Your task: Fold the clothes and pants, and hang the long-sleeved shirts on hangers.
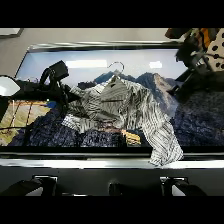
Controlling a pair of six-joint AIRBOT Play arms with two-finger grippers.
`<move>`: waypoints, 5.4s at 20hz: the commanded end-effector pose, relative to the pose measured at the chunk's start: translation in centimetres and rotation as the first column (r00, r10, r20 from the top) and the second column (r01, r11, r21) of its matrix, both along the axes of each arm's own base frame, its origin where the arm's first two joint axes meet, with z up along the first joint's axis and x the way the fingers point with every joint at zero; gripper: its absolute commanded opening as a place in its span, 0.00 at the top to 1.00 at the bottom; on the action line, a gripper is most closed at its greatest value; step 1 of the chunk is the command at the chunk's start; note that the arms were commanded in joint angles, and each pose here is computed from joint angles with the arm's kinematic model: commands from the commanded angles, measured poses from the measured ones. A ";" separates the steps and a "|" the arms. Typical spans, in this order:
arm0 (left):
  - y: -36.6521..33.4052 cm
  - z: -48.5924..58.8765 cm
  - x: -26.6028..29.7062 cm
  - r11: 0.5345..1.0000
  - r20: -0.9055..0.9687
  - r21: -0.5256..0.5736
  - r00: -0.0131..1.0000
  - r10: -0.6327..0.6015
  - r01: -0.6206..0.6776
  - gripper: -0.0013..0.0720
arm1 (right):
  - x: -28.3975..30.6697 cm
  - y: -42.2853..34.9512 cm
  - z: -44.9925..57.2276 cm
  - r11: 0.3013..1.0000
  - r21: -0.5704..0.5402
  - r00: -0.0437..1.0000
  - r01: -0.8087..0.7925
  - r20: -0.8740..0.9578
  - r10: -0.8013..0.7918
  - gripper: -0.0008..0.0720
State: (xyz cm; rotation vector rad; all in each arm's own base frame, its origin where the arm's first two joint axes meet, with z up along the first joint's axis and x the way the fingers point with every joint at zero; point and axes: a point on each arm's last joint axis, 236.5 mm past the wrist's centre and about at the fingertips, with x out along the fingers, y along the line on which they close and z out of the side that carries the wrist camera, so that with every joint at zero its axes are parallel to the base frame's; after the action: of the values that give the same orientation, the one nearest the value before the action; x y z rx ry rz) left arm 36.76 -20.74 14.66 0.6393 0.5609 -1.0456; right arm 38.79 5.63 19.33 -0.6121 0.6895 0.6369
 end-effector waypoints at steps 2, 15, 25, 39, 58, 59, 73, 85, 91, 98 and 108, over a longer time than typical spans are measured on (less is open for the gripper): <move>-0.5 0.6 -0.2 1.000 0.006 -0.025 1.000 -0.014 0.014 0.96 | 0.2 0.8 -2.6 0.979 0.157 0.986 -0.131 -0.086 0.146 0.21; -0.5 0.5 -0.3 1.000 0.004 -0.026 1.000 -0.015 0.015 0.96 | 5.0 7.0 -10.1 0.906 0.369 0.943 -0.208 -0.169 0.286 0.21; -0.5 0.6 -0.3 1.000 0.004 -0.026 1.000 -0.014 0.014 0.86 | 0.5 7.8 -8.1 0.873 0.352 0.888 -0.338 -0.187 0.419 0.95; 1.7 8.4 7.7 0.745 -0.073 -0.456 0.855 0.514 -0.487 0.13 | -3.0 -2.9 5.1 0.938 0.140 0.945 0.318 0.034 -0.325 0.95; 1.3 9.1 5.9 0.703 -0.186 -0.474 0.841 0.509 -0.530 0.14 | -24.3 -25.4 15.1 -0.087 0.353 -0.182 0.932 0.247 -0.952 0.95; 1.3 9.0 5.8 0.705 -0.189 -0.471 0.841 0.507 -0.530 0.14 | -24.8 -26.1 15.7 -0.131 0.376 -0.240 0.917 0.259 -0.936 0.95; 1.1 8.3 5.3 0.721 -0.206 -0.447 0.845 0.493 -0.529 0.14 | -14.3 -29.5 22.5 -0.118 0.438 -0.328 0.891 0.442 -0.835 0.95; 1.1 8.3 5.3 0.721 -0.207 -0.447 0.845 0.493 -0.529 0.14 | -21.4 -38.1 25.6 -0.297 0.621 -0.585 0.725 0.329 -0.741 0.95; 1.1 8.2 5.3 0.721 -0.207 -0.447 0.845 0.493 -0.530 0.14 | -23.9 -40.2 27.0 -0.309 0.691 -0.659 0.654 0.319 -0.681 0.95; 1.1 8.3 5.3 0.721 -0.207 -0.447 0.845 0.493 -0.529 0.14 | -25.1 -42.8 26.2 -0.357 0.704 -0.702 0.614 0.280 -0.655 0.95; 1.1 8.3 5.4 0.719 -0.205 -0.450 0.845 0.494 -0.530 0.14 | -25.0 -41.7 25.0 -0.360 0.705 -0.648 0.611 0.184 -0.739 0.37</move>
State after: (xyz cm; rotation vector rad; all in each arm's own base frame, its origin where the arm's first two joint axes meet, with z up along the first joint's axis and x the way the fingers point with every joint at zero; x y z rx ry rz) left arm 42.11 -19.66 22.93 -0.0237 0.4688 -0.6356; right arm 14.13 -37.20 44.05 0.2028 0.0404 -1.4624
